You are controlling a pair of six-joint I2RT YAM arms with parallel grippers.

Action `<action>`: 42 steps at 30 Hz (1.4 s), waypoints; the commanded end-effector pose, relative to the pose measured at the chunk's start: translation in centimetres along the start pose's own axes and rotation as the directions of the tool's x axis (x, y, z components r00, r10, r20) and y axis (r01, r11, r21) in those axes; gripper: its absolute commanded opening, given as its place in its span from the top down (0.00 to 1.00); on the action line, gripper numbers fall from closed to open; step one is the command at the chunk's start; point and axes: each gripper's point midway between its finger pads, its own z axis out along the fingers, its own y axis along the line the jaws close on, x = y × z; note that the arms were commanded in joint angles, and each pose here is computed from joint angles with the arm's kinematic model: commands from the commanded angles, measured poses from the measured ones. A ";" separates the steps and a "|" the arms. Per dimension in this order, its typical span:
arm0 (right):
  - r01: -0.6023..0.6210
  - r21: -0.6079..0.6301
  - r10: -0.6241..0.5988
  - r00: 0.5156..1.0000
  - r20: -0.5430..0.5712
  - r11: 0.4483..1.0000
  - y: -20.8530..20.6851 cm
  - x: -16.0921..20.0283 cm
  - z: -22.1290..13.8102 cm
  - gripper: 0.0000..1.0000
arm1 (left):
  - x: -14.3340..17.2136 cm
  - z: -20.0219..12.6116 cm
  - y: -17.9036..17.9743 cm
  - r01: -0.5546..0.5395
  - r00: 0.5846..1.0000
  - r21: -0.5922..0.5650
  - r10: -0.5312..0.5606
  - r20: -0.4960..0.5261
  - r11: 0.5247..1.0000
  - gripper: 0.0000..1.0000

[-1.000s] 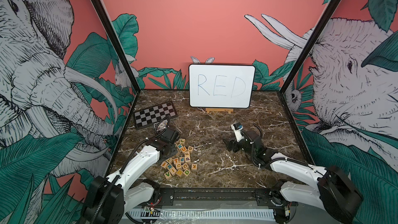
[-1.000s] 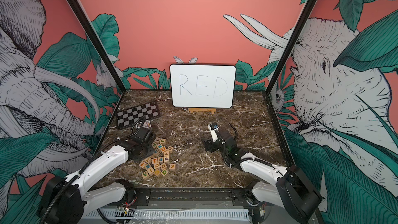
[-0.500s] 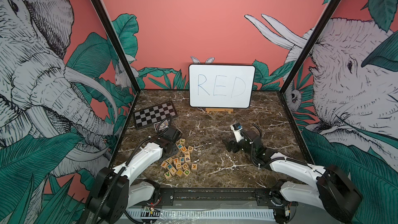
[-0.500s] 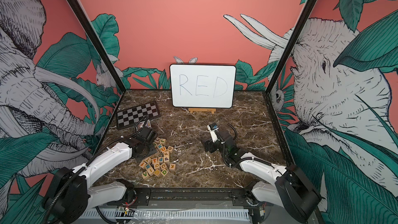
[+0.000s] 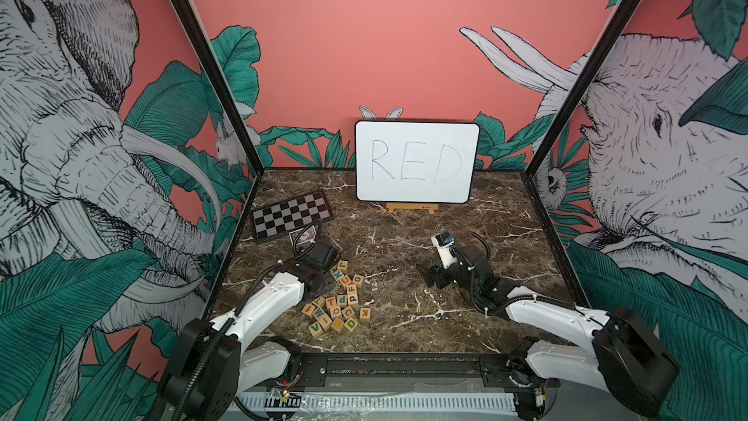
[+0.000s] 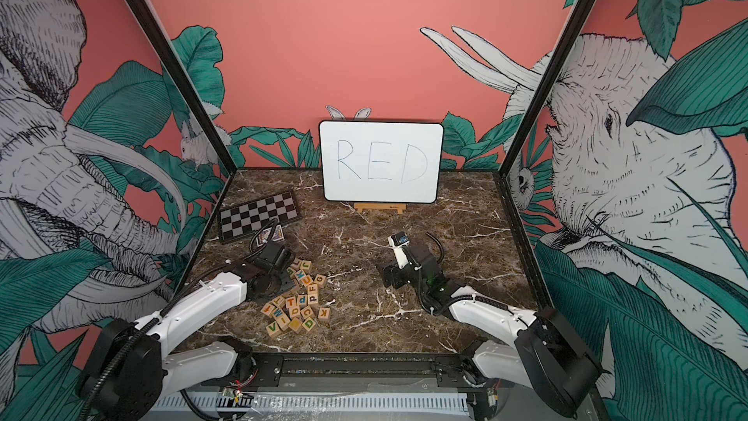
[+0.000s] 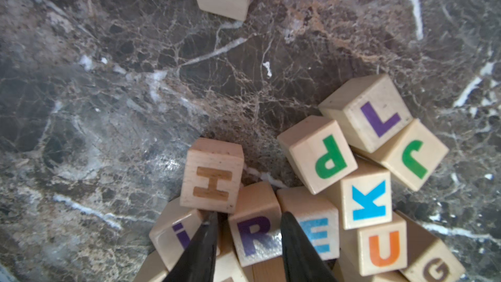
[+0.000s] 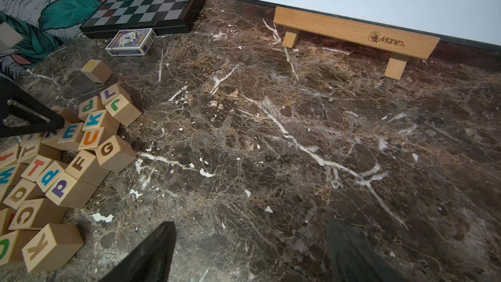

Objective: Assemble the uppercase word "red" with letter blocks
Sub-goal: Pick up the letter block from the center of the board.

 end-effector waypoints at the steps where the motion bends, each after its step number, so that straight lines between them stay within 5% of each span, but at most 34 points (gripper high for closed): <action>1: 0.001 -0.022 0.000 1.000 0.024 1.000 0.7 -1.2 0.1 0.14 | 0.0 0.3 0.6 0.028 0.999 -0.017 -0.027 0.021 0.999 0.59; 42: 0.015 -0.034 -0.015 1.000 0.008 0.999 1.1 -1.0 0.4 0.14 | 0.7 1.7 -0.2 0.016 0.999 -0.015 -0.016 -0.029 1.000 0.63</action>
